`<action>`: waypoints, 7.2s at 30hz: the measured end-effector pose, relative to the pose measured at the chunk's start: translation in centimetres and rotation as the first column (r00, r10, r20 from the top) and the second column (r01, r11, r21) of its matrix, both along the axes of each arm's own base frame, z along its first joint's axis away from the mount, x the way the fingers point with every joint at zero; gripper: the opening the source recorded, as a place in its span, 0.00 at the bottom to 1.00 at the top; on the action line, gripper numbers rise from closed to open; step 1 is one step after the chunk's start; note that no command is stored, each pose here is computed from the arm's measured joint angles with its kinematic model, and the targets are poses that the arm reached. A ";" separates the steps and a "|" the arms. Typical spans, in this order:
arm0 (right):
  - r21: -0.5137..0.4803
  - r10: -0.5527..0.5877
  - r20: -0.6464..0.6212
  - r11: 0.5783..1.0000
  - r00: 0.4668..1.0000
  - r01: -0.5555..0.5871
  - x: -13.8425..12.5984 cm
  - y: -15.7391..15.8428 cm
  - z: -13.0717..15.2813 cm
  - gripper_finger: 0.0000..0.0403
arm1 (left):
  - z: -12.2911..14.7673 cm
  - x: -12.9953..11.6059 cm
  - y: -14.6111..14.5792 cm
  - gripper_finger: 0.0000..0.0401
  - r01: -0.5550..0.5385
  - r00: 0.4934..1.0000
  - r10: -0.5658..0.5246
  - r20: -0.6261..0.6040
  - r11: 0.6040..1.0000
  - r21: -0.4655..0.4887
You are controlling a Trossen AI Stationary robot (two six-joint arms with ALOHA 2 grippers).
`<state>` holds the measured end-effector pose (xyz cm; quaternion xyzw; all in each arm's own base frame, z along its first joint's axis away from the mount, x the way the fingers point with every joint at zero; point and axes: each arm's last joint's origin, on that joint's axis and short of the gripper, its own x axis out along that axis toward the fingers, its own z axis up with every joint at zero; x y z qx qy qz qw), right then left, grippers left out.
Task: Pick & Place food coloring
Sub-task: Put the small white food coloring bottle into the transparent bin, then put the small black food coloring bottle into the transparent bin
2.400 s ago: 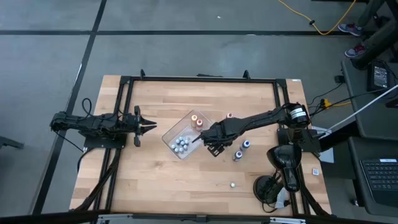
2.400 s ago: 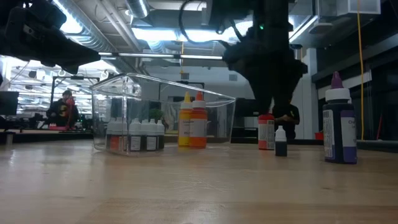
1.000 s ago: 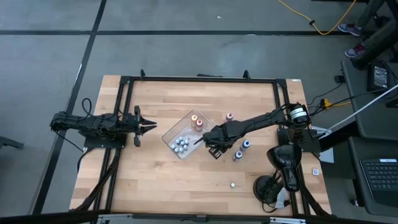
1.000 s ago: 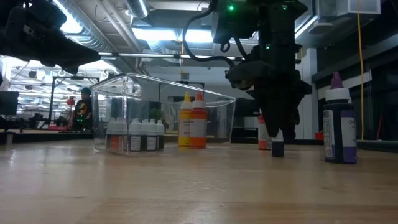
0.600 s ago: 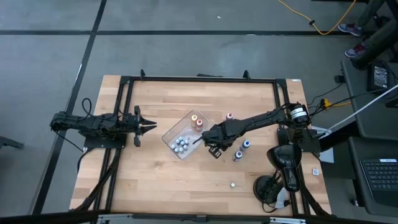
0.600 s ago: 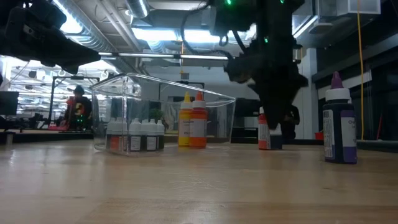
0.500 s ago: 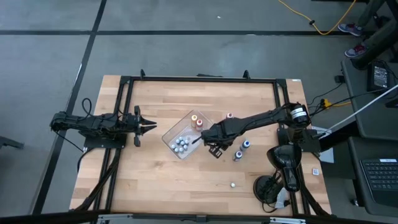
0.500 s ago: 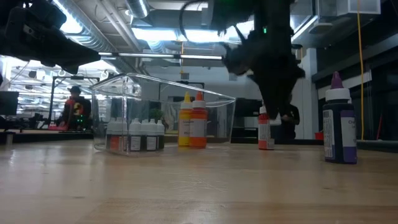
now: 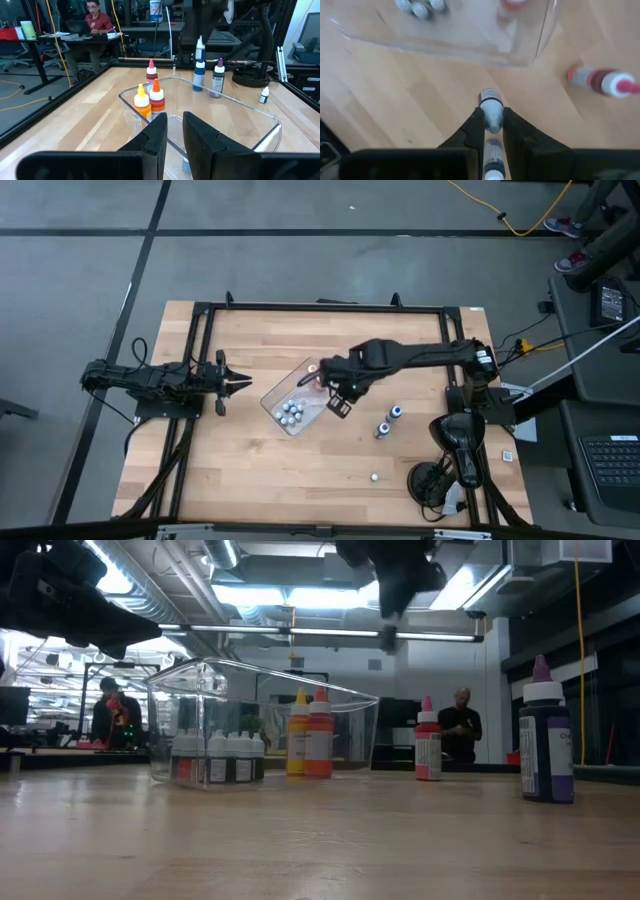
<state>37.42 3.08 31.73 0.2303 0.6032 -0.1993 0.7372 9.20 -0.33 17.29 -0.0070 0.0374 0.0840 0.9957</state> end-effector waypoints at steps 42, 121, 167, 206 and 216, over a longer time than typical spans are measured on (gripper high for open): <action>-0.069 0.449 0.011 0.892 0.894 -0.447 10.4 -0.1 -7.8 0.13 | 0.0 0.0 0.0 0.14 0.000 1.000 0.000 0.000 1.000 0.000; -0.057 0.604 -0.052 0.793 0.795 -0.607 11.8 -0.4 -12.8 0.22 | 0.0 0.0 0.0 0.14 0.000 1.000 0.000 0.000 1.000 0.000; -0.040 0.820 -0.143 0.554 0.554 -0.831 1.7 15.9 -2.9 0.71 | 0.0 0.0 0.0 0.13 0.000 1.000 0.000 0.000 1.000 0.000; -0.090 0.855 -0.258 0.443 0.450 -0.892 0.2 16.4 -4.1 0.71 | 0.0 0.0 0.0 0.14 0.000 1.000 0.000 0.000 1.000 0.000; -0.030 0.891 -0.325 0.327 0.319 -0.945 0.6 13.7 -5.1 0.71 | 0.0 0.0 0.0 0.13 0.000 1.000 0.000 0.000 1.000 0.000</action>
